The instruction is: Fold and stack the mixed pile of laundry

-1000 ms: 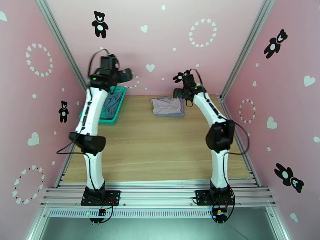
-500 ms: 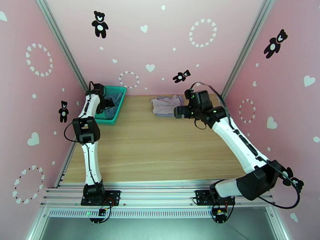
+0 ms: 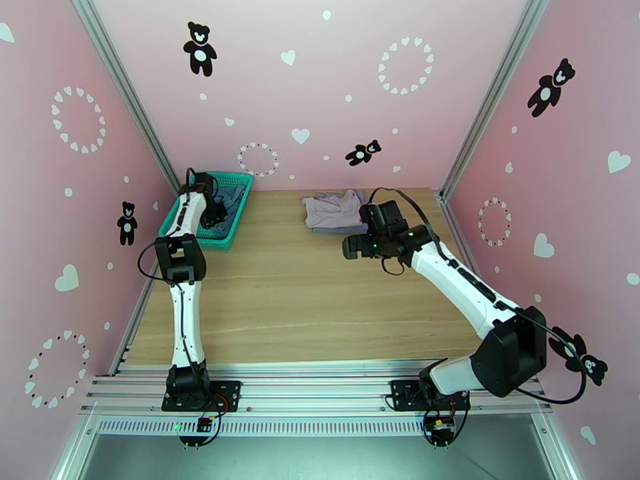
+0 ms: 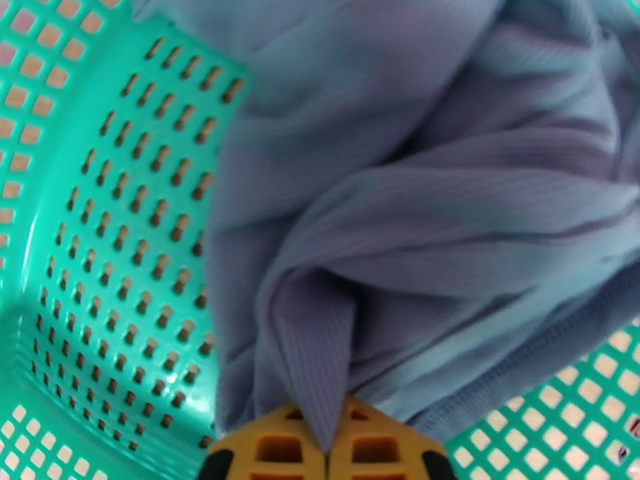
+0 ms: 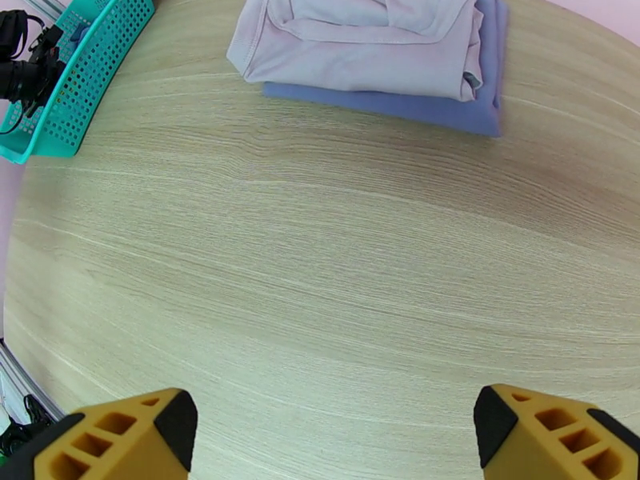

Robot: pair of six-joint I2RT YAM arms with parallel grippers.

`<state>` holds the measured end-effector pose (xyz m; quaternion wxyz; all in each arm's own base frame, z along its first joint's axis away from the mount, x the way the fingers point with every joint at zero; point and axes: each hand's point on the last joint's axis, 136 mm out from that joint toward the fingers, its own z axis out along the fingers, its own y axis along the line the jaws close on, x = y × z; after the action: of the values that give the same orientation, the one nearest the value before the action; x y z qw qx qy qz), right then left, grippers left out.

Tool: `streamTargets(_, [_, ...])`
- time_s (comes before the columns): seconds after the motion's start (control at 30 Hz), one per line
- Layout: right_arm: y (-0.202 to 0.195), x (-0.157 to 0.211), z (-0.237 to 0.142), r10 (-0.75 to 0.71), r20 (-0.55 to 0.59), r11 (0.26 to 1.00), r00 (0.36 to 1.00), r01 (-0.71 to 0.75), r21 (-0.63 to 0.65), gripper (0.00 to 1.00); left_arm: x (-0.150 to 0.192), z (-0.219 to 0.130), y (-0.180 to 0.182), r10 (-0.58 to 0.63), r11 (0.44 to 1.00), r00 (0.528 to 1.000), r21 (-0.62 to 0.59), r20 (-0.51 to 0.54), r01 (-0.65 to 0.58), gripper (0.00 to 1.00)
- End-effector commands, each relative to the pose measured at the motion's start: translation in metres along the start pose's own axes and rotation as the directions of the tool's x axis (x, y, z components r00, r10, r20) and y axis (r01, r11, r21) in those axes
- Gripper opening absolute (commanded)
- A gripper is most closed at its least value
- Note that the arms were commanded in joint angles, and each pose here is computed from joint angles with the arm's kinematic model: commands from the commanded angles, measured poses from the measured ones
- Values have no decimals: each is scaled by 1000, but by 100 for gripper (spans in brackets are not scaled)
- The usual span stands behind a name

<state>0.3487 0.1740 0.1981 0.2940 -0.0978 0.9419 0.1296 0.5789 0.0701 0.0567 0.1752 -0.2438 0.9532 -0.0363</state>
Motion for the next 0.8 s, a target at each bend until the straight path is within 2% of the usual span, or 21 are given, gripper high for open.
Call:
streamTargets(0.0, [8, -21, -16, 5, 62, 1000, 998, -4, -18, 97, -45, -108, -41, 25, 991, 975, 126, 222, -54, 0])
streamTargets(0.1, [10, -27, -32, 14, 103, 1000, 995, -12, -28, 97, -56, -201, -60, 20, 978, 932, 188, 362, -94, 0])
streamTargets(0.17, [11, -28, -45, 22, 129, 999, 991, -17, -37, 97, -52, -263, -70, 9, 962, 899, 241, 438, -127, 0])
streamTargets(0.27, [9, -23, -65, 30, 161, 999, 987, -25, -36, 97, -28, -342, -83, -1, 928, 867, 324, 499, -185, 0])
streamTargets(0.37, [4, -13, -85, 38, 192, 999, 981, -33, -27, 97, 15, -396, -100, 28, 885, 858, 387, 512, -259, 0])
streamTargets(0.53, [-4, 8, -112, 44, 230, 999, 972, -42, -16, 97, 105, -438, -141, 147, 778, 869, 488, 473, -397, 0])
streamTargets(0.7, [-10, 35, -120, 51, 221, 999, 974, -47, -24, 97, 187, -451, -171, 263, 687, 863, 544, 432, -482, 0])
streamTargets(0.77, [-12, 46, -120, 52, 214, 999, 975, -48, -24, 97, 207, -448, -175, 283, 679, 863, 549, 418, -488, 0])
